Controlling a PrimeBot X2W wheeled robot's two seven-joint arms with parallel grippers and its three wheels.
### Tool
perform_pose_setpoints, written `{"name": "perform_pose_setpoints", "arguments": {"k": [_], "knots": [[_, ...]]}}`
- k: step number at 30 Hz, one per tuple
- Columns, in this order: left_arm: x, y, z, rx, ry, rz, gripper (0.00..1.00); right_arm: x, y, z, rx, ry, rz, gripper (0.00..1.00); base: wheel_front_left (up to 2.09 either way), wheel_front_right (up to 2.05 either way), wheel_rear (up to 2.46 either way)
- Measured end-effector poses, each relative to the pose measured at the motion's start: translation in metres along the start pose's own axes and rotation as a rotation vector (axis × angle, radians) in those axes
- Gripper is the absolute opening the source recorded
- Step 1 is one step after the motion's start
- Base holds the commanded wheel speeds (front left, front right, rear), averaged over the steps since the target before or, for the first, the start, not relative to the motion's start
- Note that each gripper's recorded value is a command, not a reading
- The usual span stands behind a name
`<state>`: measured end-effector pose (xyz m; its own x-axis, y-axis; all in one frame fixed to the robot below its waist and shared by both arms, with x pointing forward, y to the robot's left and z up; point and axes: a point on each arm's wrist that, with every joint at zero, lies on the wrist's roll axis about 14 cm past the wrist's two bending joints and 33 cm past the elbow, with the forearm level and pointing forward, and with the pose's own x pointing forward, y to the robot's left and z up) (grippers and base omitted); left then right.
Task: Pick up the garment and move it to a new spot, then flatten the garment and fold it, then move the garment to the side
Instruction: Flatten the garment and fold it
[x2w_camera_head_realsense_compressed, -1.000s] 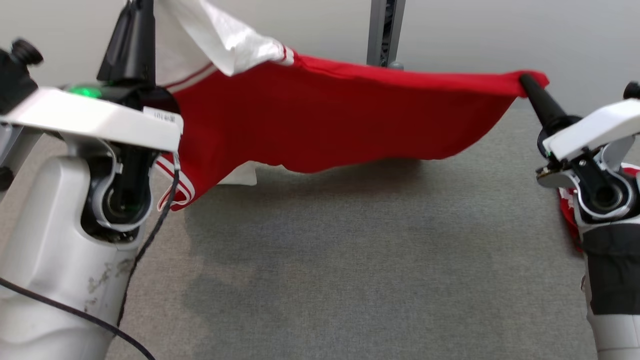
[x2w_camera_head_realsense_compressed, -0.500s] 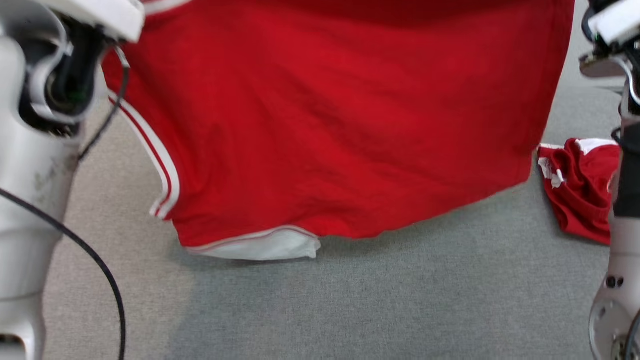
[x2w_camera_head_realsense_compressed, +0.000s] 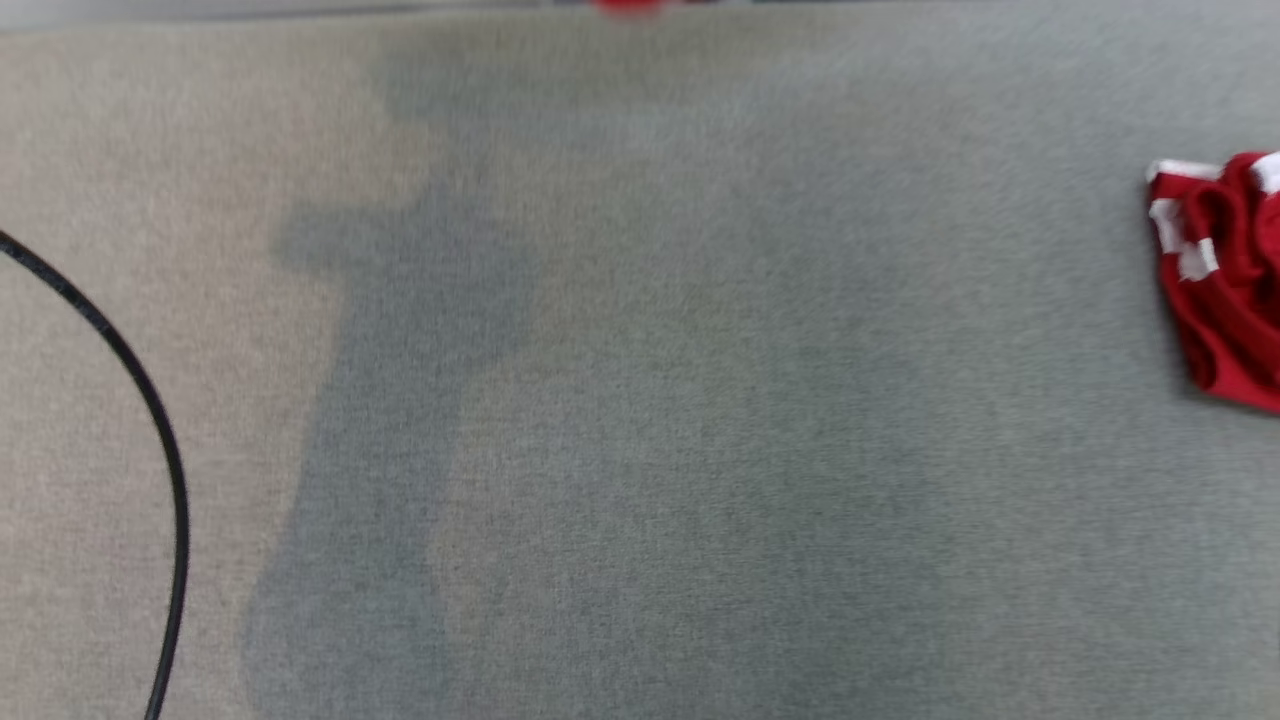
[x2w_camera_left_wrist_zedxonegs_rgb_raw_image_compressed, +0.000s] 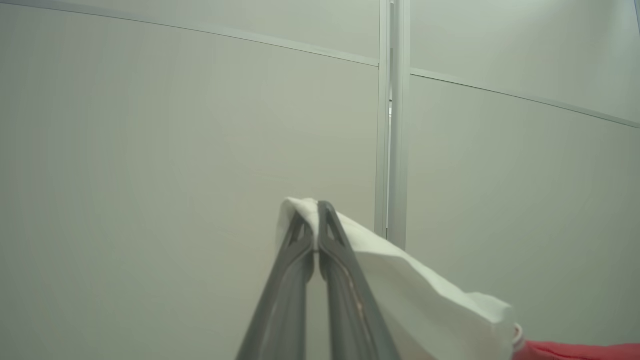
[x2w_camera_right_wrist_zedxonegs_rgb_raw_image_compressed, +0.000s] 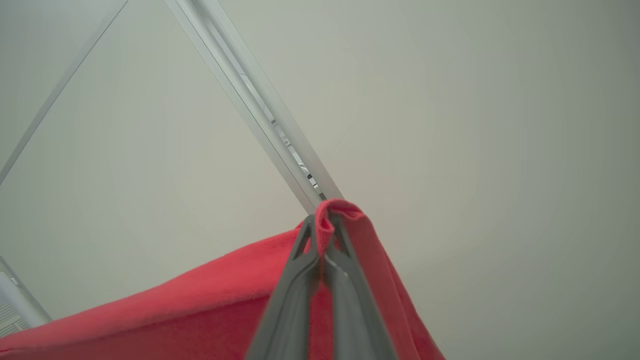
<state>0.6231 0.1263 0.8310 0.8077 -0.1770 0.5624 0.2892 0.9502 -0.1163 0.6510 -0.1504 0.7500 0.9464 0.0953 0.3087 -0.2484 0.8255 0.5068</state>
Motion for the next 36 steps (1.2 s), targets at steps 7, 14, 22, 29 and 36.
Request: {"name": "perform_pose_setpoints", "arguments": {"k": [7, 14, 22, 29, 36], "knots": [[-0.006, 0.029, -0.096, 0.01, 0.104, 0.031, 0.0, 0.022, -0.032, -0.094, -0.05, 0.113, -0.044, 0.0, 0.0, 0.0, 0.0], [-0.045, 0.045, -0.176, -0.007, 0.27, 0.027, 0.0, 0.005, -0.064, -0.189, -0.061, 0.292, -0.083, 0.0, 0.0, 0.0, 0.0], [-0.071, 0.037, -0.175, -0.093, 0.257, -0.01, 0.0, -0.022, -0.057, -0.218, -0.003, 0.382, -0.056, 0.0, 0.0, 0.0, 0.0], [-0.157, 0.024, -0.179, -0.232, 0.336, -0.02, 0.0, -0.086, -0.077, -0.228, 0.027, 0.484, -0.083, 0.0, 0.0, 0.0, 0.0], [-0.267, 0.024, -0.176, -0.369, 0.457, 0.143, 0.0, -0.156, -0.094, -0.227, 0.099, 0.516, -0.14, 0.0, 0.0, 0.0, 0.0]]}}
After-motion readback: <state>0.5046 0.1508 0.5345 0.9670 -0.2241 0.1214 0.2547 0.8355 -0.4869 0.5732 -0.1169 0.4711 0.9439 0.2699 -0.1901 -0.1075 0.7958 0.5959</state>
